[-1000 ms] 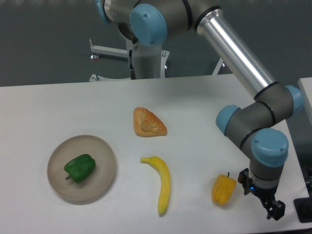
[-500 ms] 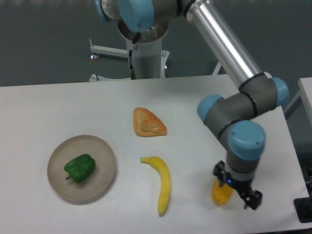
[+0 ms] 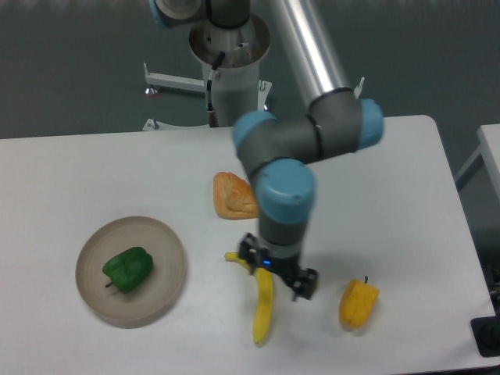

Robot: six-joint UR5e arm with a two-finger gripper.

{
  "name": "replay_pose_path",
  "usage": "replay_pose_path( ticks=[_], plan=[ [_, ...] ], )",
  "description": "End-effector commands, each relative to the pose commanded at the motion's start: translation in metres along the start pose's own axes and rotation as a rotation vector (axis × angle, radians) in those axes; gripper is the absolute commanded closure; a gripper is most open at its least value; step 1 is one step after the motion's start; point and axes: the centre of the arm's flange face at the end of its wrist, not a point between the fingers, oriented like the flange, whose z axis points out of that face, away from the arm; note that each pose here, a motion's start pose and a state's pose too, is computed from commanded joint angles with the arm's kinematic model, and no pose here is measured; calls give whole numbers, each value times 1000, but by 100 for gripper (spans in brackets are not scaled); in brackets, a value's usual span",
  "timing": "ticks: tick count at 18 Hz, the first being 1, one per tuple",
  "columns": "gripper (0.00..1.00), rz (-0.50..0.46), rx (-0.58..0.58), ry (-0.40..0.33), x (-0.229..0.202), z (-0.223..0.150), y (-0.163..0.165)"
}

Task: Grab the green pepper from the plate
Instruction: 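Move the gripper across the table over the green pepper on the plate, then lower the gripper onto the green pepper and close it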

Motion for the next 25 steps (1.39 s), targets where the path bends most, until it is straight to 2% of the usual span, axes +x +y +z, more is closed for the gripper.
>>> replay_pose_path(
  ticks=[5,9,11,15,25],
  plan=[
    [0,100,-16,36,76,14,-31],
    [0,157,-30,64,120,27,-46],
    [0,155,-36,68,132,31,-49],
    [0,86,-40,69,143,37,-54],
    [0,78,-19,50,158,59,-55]
  ],
)
